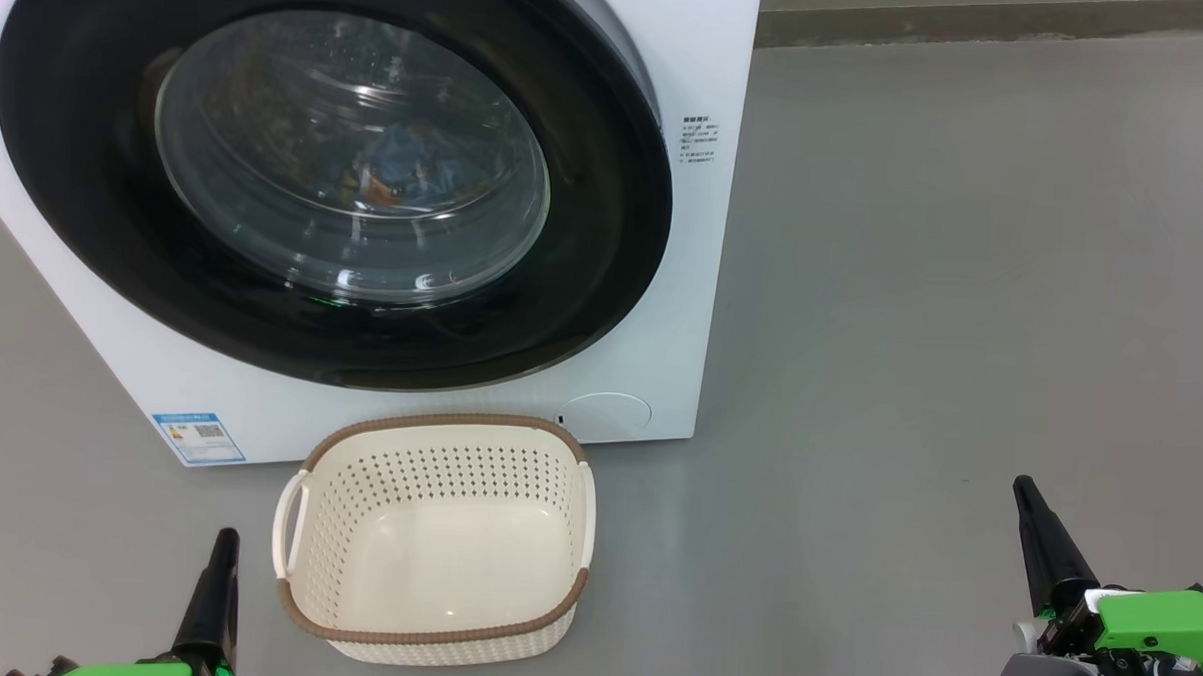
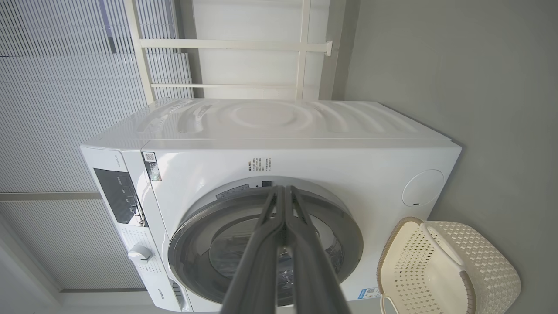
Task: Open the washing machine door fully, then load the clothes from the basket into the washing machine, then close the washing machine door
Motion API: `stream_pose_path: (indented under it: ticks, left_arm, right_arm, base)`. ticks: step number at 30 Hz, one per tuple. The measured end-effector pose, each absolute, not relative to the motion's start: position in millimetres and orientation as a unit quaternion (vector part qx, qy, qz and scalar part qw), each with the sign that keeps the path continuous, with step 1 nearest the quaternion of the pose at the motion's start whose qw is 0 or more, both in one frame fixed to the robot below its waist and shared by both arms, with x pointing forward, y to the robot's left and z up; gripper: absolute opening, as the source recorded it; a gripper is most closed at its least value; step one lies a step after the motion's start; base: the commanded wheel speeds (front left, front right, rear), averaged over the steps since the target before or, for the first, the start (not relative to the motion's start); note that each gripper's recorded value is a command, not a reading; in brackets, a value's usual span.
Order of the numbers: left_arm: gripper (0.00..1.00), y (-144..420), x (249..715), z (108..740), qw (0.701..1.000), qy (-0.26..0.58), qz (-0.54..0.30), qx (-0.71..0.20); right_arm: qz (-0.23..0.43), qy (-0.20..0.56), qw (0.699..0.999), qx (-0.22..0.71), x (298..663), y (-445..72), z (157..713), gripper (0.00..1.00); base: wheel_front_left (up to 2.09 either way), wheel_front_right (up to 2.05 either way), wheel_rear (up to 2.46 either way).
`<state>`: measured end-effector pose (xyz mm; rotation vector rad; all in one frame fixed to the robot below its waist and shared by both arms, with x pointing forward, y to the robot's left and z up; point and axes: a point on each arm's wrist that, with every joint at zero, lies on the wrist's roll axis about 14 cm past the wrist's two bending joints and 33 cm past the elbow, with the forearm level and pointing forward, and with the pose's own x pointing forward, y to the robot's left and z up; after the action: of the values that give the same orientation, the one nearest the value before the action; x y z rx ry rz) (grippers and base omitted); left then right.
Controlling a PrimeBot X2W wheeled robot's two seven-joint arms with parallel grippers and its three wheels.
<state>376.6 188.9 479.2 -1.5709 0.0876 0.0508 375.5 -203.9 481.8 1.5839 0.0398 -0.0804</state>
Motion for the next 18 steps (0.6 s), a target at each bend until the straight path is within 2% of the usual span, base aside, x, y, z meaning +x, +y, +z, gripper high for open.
stream_pose_path:
  ticks: [18]
  left_arm:
    - [0.00,188.9,376.6,479.2,0.706,0.039,0.023,-0.707]
  right_arm:
    - [-0.036,0.018,0.702,0.711,375.5,-203.9,481.8,0.00]
  base:
    - [0.00,0.00,0.00]
